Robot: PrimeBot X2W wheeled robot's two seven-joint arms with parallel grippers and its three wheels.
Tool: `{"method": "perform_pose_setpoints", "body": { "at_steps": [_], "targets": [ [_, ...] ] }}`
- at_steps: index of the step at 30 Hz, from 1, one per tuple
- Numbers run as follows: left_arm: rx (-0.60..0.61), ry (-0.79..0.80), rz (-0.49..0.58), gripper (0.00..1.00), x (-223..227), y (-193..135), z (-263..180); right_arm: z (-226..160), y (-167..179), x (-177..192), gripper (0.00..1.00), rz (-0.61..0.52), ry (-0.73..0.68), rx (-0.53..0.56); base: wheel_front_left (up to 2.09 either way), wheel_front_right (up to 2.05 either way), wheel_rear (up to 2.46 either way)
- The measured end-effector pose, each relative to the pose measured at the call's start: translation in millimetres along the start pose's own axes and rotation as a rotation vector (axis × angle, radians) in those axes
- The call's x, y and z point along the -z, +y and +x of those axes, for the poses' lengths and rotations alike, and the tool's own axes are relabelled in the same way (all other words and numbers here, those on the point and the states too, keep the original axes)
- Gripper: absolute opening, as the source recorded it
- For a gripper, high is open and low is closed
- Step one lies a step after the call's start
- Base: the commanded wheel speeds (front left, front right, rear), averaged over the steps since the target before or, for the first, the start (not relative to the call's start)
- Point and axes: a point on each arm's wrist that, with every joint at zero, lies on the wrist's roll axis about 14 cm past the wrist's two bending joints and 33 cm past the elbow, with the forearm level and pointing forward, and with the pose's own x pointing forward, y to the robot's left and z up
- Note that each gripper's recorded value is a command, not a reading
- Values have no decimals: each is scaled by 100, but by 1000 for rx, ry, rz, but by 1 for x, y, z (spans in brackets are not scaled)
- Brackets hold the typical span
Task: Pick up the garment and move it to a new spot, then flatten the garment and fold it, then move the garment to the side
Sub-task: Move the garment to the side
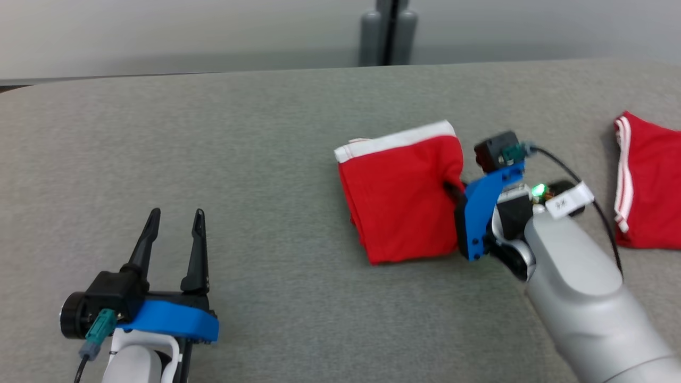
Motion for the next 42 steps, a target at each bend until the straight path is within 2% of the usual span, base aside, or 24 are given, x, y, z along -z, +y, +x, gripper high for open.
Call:
{"method": "perform_pose_setpoints", "body": {
  "at_steps": [4, 9, 14, 20, 30, 40, 41, 42],
  "targets": [
    [58, 7, -9, 100, 6, -18, 15, -17, -29, -27, 0, -126, -16, 37, 0, 0, 0],
    [156, 0, -21, 100, 10, -51, 42, -52, -86, -49, 0, -232, -7, 125, 0, 0, 0],
    [248, 10, -23, 100, 19, -79, 62, -89, -141, -47, 0, -258, 29, 221, 0, 0, 0],
    [329, 26, -16, 100, 34, -100, 79, -122, -202, -24, 0, -318, 118, 350, 0, 0, 0],
    [363, 49, 4, 100, 53, -97, 102, -127, -275, -8, 0, -406, 157, 529, 0, 0, 0],
    [373, 62, 23, 100, 57, -93, 111, -121, -303, 15, 0, -407, 187, 624, 0, 0, 0],
    [375, 61, 23, 100, 57, -94, 111, -122, -304, 15, 2, -406, 183, 630, 0, 0, 0],
    [377, 60, 23, 100, 56, -94, 111, -122, -305, 15, 35, -411, 175, 634, 0, 0, 0]
  ]
}}
